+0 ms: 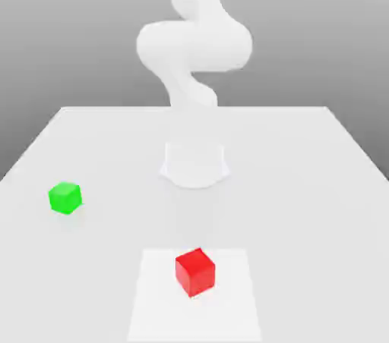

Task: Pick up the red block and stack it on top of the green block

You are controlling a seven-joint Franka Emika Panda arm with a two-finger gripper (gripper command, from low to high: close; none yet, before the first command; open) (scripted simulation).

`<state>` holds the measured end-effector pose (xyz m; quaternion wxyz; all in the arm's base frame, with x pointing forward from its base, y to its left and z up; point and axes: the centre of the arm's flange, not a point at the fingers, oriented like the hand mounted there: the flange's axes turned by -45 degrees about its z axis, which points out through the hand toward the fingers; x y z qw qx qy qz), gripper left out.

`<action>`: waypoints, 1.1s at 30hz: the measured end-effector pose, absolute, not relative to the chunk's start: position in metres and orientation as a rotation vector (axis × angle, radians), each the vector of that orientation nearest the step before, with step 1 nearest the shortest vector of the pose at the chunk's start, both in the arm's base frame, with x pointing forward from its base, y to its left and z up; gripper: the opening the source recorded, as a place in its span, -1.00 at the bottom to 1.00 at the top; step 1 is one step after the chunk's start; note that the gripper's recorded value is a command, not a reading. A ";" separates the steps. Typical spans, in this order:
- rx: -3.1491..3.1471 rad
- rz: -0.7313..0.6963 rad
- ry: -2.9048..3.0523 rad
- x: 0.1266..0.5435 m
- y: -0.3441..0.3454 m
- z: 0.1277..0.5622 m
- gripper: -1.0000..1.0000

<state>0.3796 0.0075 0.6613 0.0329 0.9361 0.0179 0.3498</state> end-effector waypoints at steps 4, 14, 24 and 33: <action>2.864 0.808 0.202 0.425 0.011 0.562 0.00; 2.931 0.228 0.592 0.435 -0.006 0.316 0.00; 3.027 0.015 0.841 0.391 0.002 0.190 0.00; 3.026 0.003 0.845 0.387 0.001 0.146 -1.00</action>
